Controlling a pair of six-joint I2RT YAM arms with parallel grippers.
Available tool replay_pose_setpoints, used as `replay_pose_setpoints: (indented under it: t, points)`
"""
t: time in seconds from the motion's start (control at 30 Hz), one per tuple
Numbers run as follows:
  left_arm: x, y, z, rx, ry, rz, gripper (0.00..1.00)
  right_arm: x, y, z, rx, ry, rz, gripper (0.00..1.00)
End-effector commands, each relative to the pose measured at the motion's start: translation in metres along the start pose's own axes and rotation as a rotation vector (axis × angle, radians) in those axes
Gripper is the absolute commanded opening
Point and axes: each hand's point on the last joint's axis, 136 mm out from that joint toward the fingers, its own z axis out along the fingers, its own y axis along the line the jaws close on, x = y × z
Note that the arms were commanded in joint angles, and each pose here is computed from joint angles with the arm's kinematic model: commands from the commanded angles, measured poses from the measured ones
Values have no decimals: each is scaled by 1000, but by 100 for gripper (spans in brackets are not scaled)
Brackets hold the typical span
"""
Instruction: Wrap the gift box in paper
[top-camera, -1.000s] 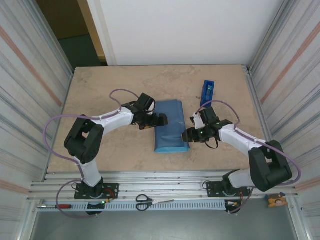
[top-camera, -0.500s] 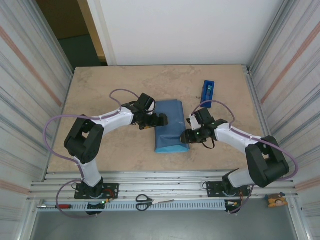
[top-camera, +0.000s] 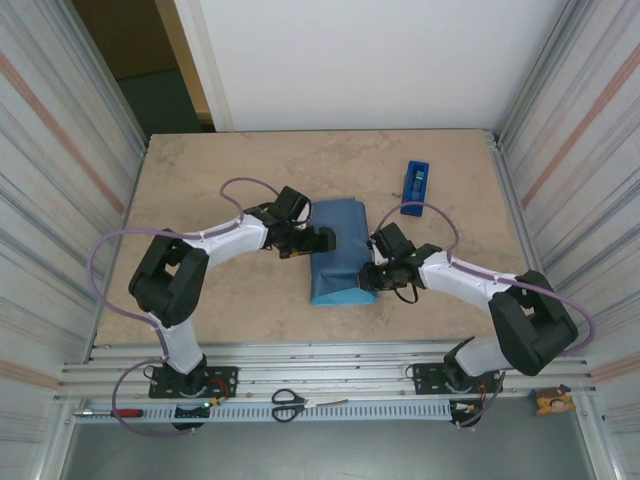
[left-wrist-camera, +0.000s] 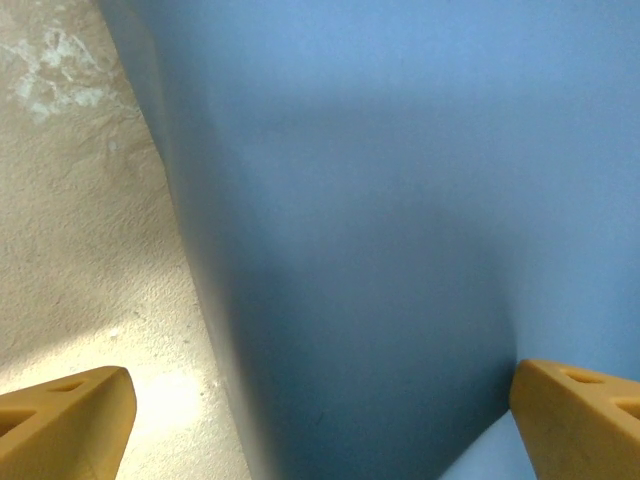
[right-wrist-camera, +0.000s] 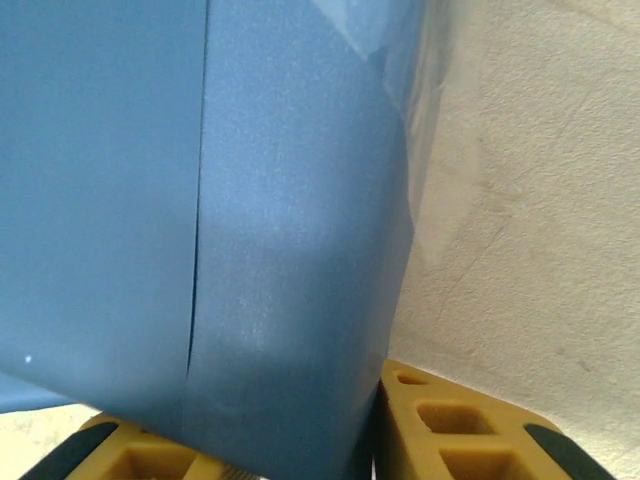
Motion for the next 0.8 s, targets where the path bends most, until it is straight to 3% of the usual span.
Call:
replay_pose_setpoints:
  t: [0.0, 0.37, 0.77]
  points:
    - [38, 38, 23, -134, 135, -14, 96, -23, -10, 4, 85, -99, 62, 30]
    - [37, 38, 19, -130, 134, -10, 96, -21, -13, 0, 141, -72, 5, 29]
    - [39, 38, 19, -131, 144, -1, 95, -26, -4, -20, -30, -58, -121, 42]
